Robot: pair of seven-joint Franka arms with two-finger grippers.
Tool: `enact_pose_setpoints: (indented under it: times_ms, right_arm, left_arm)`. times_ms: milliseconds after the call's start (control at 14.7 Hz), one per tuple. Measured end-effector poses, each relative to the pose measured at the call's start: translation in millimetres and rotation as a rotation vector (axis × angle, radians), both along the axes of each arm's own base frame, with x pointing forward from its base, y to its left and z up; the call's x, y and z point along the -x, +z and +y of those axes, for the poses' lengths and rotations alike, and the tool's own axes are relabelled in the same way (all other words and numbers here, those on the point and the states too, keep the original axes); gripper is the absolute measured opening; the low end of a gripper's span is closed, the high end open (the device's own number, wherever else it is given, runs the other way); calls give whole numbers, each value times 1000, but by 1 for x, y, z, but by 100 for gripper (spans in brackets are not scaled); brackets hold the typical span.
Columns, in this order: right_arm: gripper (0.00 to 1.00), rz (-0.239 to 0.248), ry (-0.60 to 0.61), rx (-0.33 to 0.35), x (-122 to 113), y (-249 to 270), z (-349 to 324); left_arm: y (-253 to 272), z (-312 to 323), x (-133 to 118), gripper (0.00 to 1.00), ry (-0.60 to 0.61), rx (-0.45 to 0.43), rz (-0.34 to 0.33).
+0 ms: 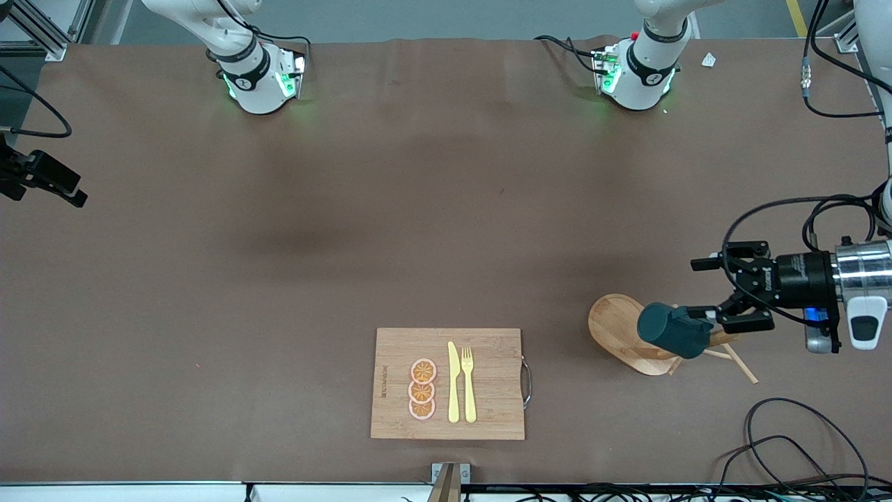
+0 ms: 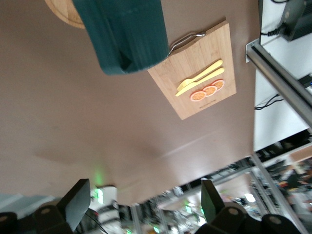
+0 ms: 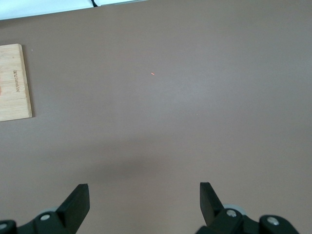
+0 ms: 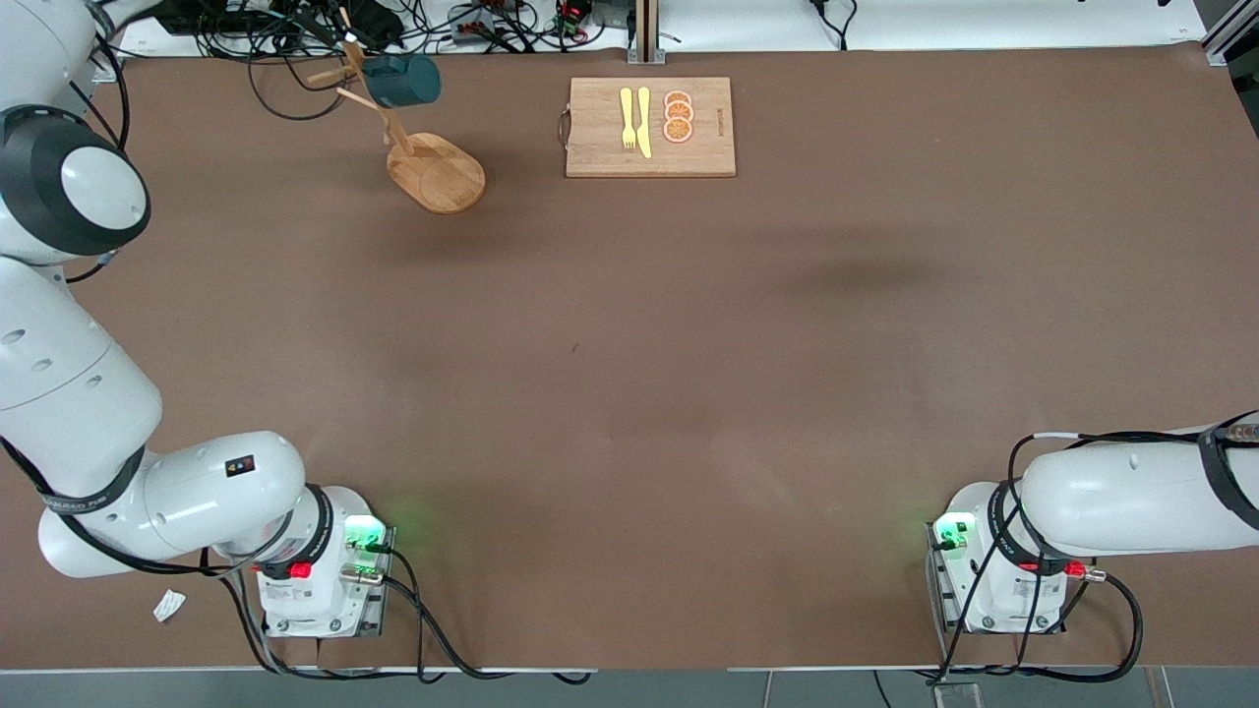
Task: Pass cup and hang on rack
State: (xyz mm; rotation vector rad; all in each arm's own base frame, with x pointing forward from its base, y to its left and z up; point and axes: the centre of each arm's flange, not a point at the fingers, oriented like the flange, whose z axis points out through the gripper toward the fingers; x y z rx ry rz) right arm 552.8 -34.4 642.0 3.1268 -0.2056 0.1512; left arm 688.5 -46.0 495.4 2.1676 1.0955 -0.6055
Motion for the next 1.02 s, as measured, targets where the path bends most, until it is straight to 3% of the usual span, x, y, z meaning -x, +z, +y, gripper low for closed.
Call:
enact_pose_setpoints:
  times_ms: [475, 815, 1019]
  right_arm:
    - [100, -2, 0, 0, 0, 0, 0]
    - [100, -4, 0, 0, 0, 0, 0]
    - [100, -8, 0, 0, -1, 1, 0]
  left_arm:
    - [68, -74, 42, 100, -492, -433, -334]
    - [103, -71, 59, 100, -750, -658, -468]
    - [136, -56, 81, 100, -836, -745, -494]
